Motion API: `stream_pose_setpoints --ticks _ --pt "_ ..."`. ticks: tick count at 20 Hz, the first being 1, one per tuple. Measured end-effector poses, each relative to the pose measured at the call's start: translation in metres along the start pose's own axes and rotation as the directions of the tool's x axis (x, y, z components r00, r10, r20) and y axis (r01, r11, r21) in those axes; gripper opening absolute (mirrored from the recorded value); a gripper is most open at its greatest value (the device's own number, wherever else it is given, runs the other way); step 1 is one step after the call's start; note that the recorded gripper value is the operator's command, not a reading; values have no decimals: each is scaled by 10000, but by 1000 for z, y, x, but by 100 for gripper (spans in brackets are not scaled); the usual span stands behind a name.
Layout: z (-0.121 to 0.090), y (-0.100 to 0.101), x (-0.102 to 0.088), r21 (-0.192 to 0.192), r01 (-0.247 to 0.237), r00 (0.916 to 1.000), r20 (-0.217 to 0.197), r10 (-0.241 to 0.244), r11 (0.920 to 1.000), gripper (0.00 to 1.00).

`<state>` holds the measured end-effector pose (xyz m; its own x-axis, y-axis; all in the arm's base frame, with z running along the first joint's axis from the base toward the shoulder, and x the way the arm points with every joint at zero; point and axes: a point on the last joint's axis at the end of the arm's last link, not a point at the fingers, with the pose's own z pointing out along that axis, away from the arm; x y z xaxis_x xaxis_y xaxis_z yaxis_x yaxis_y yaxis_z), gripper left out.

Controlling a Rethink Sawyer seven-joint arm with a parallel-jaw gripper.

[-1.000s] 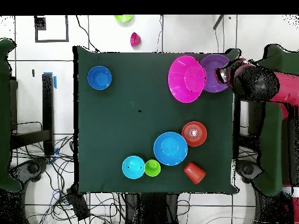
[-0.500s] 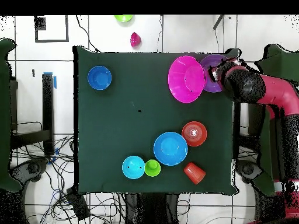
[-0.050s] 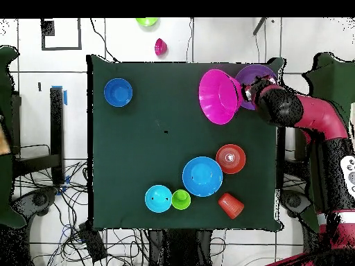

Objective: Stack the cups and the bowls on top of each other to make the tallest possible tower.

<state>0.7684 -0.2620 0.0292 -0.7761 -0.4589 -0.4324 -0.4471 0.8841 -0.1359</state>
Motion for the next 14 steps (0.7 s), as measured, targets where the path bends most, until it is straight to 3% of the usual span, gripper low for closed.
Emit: stream_pose_setpoints --ticks 5,7,9,10,13,14 --pt "6 18 0 148 555 9972 -515 -547 9983 100" --pt "4 41 -8 565 1264 9863 -1140 -1194 9904 100" --pt "2 55 -14 759 1486 9807 -1397 -1371 9860 100" --pt "-4 86 -31 1113 1718 9727 -1763 -1507 9788 100" --pt "-10 117 -49 1407 1658 9714 -1937 -1371 9761 100" --pt "-18 146 -67 1647 1402 9745 -1972 -1067 9763 100"
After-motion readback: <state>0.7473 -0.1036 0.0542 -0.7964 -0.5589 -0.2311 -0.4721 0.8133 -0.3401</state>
